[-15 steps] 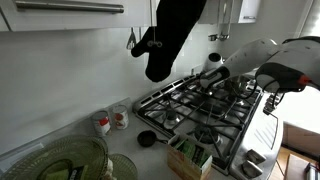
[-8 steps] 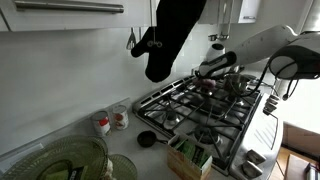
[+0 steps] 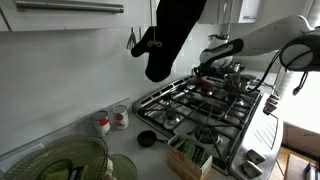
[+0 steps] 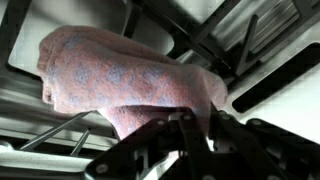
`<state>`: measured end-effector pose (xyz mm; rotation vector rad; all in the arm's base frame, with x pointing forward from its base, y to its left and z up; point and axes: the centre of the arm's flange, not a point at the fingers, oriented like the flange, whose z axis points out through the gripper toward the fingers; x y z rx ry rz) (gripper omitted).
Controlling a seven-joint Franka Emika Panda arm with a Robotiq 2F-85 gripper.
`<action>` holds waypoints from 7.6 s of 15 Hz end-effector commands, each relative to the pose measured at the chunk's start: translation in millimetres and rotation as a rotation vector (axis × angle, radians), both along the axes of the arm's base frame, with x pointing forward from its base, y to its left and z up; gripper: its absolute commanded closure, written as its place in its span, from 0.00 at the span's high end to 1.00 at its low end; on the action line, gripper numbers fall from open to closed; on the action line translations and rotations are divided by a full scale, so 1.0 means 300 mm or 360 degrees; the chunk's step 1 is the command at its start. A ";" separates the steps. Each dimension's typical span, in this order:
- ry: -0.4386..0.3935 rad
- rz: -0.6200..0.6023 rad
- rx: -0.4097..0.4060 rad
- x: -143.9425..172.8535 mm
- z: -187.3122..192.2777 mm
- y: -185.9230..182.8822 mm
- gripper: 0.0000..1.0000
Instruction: Slide the pot from the rear right stove plate onto the front right stove plate, pick up the pink towel and use it to wipe the rear right stove plate before putting it down on the middle stove plate
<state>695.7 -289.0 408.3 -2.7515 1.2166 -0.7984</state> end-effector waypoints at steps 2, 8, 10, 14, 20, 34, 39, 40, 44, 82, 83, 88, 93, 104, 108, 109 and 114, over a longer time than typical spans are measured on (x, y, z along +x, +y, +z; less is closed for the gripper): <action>-0.0163 -0.0054 -0.0346 0.003 0.008 -0.089 0.04; -0.0241 -0.0073 -0.0536 0.005 -0.056 -0.115 0.04; -0.0167 -0.0046 -0.0459 0.006 -0.093 -0.092 0.04; 0.0009 0.0014 -0.0212 0.009 -0.119 -0.030 0.04; 0.0095 0.0137 0.0220 -0.010 0.009 0.039 0.04; -0.0219 -0.0037 -0.0369 0.011 -0.014 -0.178 0.04; -0.0488 -0.0169 -0.0712 0.025 -0.067 -0.238 0.04; -0.0530 -0.0212 -0.0769 0.023 -0.072 -0.241 0.04; -0.0438 -0.0327 -0.0836 -0.007 -0.086 -0.232 0.04; -0.0749 -0.0326 -0.0837 0.021 0.025 -0.231 0.04; -0.0729 -0.0349 -0.0917 0.011 0.017 -0.230 0.04; -0.0431 -0.0275 -0.0665 0.001 -0.051 -0.180 0.04; -0.0210 -0.0208 -0.0324 0.044 -0.115 -0.063 0.04; 0.0310 -0.0070 0.0389 -0.034 0.084 0.080 0.04; 0.0514 0.0053 0.0650 -0.105 0.129 0.158 0.04; 0.0560 0.0089 0.0704 -0.122 0.138 0.178 0.04; 0.0631 0.0121 0.0673 -0.167 0.146 0.226 0.41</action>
